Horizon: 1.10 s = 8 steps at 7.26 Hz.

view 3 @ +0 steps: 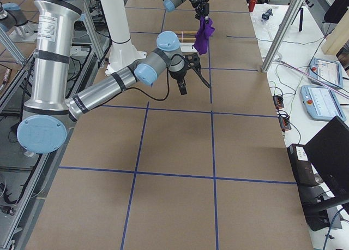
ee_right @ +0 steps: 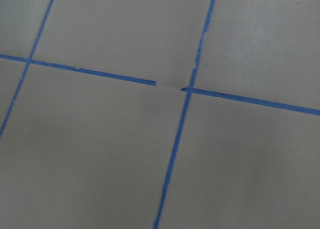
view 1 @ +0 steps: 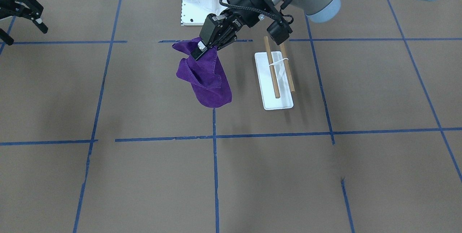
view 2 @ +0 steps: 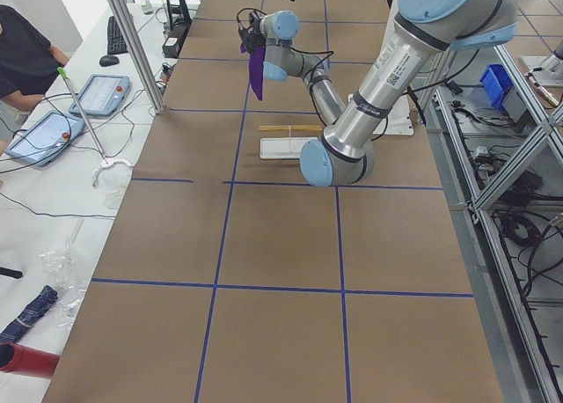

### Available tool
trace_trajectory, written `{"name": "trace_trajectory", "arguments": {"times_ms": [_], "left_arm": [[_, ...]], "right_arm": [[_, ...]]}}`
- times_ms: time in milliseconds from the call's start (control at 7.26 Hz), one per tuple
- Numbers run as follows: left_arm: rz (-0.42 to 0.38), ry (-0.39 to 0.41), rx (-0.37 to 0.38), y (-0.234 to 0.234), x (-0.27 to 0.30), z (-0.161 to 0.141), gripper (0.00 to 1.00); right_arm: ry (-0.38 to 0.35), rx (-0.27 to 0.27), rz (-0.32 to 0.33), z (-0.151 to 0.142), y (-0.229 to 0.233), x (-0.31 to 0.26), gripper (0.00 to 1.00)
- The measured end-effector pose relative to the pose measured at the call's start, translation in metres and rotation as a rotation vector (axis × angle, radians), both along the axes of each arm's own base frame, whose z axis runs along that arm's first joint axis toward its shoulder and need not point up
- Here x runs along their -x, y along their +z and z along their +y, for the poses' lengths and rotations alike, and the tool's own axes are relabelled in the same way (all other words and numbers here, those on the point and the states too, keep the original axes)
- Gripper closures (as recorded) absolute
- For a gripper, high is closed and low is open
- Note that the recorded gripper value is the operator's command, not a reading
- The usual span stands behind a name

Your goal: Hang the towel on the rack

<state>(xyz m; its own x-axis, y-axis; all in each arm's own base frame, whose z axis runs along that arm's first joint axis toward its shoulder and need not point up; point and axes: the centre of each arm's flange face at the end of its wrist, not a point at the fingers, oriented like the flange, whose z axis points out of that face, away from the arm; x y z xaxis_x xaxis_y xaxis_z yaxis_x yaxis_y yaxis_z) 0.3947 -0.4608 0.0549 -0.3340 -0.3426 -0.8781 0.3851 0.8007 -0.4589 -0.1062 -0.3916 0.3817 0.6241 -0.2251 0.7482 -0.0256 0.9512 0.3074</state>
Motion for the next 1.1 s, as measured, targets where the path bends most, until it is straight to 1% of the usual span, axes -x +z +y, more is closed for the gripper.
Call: {"name": "trace_trajectory", "arguments": {"times_ms": [138, 275, 413, 551, 688, 826, 964, 1101], "left_arm": [[-0.080, -0.047, -0.015, -0.005, 0.003, 0.011, 1.00], [-0.156, -0.096, -0.018, -0.007, -0.002, 0.031, 1.00], [-0.231, -0.150, -0.014, -0.006, -0.013, 0.058, 1.00], [-0.308, -0.198, -0.005, -0.001, -0.027, 0.088, 1.00], [-0.377, -0.235, -0.001, 0.004, -0.039, 0.114, 1.00], [-0.436, -0.262, -0.001, 0.008, -0.044, 0.138, 1.00], [-0.488, -0.279, -0.002, 0.019, -0.040, 0.156, 1.00], [-0.529, -0.286, -0.001, 0.036, -0.025, 0.165, 1.00]], "right_arm": [[-0.035, -0.005, 0.113, -0.009, 0.025, -0.011, 0.00], [-0.093, -0.001, 0.208, -0.015, 0.048, -0.024, 0.00], [-0.137, 0.022, 0.263, -0.020, 0.071, -0.039, 0.00], [-0.153, 0.052, 0.280, -0.023, 0.090, -0.050, 0.00], [-0.157, 0.082, 0.271, -0.025, 0.103, -0.056, 0.00], [-0.152, 0.113, 0.242, -0.028, 0.113, -0.061, 0.00], [-0.146, 0.137, 0.217, -0.033, 0.120, -0.064, 0.00], [-0.143, 0.147, 0.207, -0.038, 0.123, -0.064, 0.00]]}}
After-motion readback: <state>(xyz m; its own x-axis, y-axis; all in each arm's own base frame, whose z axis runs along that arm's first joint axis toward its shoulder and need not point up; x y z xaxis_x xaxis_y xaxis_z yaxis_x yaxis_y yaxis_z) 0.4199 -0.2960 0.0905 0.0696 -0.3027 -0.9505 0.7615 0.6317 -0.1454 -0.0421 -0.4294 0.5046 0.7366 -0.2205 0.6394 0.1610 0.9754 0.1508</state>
